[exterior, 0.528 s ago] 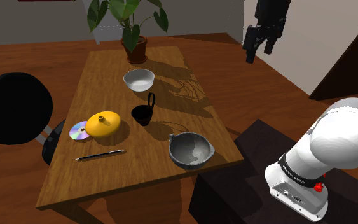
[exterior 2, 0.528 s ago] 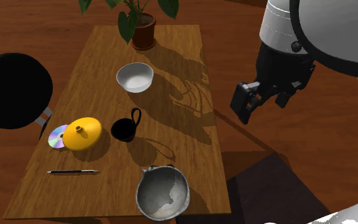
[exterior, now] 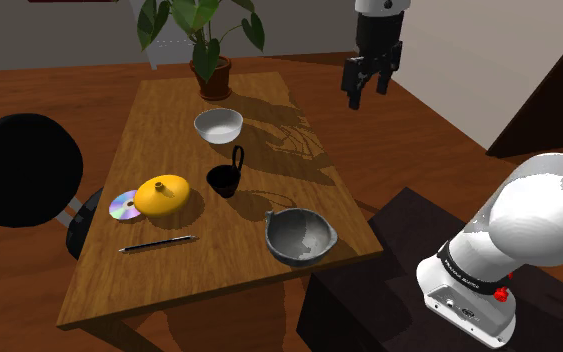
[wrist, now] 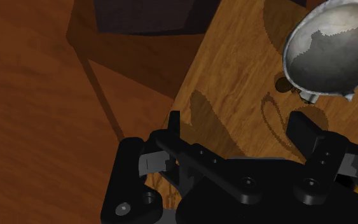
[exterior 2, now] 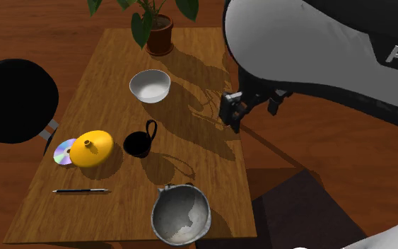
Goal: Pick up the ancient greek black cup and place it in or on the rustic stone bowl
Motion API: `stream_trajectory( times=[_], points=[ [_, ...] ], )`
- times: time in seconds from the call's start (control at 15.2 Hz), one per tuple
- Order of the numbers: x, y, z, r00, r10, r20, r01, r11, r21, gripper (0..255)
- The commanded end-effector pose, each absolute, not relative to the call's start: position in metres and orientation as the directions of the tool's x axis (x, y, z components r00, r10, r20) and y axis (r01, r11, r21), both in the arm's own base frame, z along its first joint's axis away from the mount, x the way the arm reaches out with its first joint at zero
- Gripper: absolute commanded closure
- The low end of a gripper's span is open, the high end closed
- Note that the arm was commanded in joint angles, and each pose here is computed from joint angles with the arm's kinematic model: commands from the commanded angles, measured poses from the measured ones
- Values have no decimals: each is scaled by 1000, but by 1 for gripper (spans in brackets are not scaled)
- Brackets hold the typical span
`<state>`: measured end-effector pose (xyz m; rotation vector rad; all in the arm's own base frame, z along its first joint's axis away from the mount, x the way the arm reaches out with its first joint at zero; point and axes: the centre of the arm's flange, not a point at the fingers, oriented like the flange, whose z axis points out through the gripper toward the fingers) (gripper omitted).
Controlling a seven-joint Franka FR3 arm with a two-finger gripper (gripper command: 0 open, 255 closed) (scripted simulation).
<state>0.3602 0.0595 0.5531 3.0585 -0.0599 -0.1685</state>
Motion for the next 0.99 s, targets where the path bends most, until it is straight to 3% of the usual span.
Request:
stream_trajectory(
  times=[0.0, 0.92],
  points=[
    [384, 73, 540, 994, -28, -108, -19, -996, 83, 0],
    [520, 170, 453, 990, 74, -119, 88, -990, 114, 0]
  ],
)
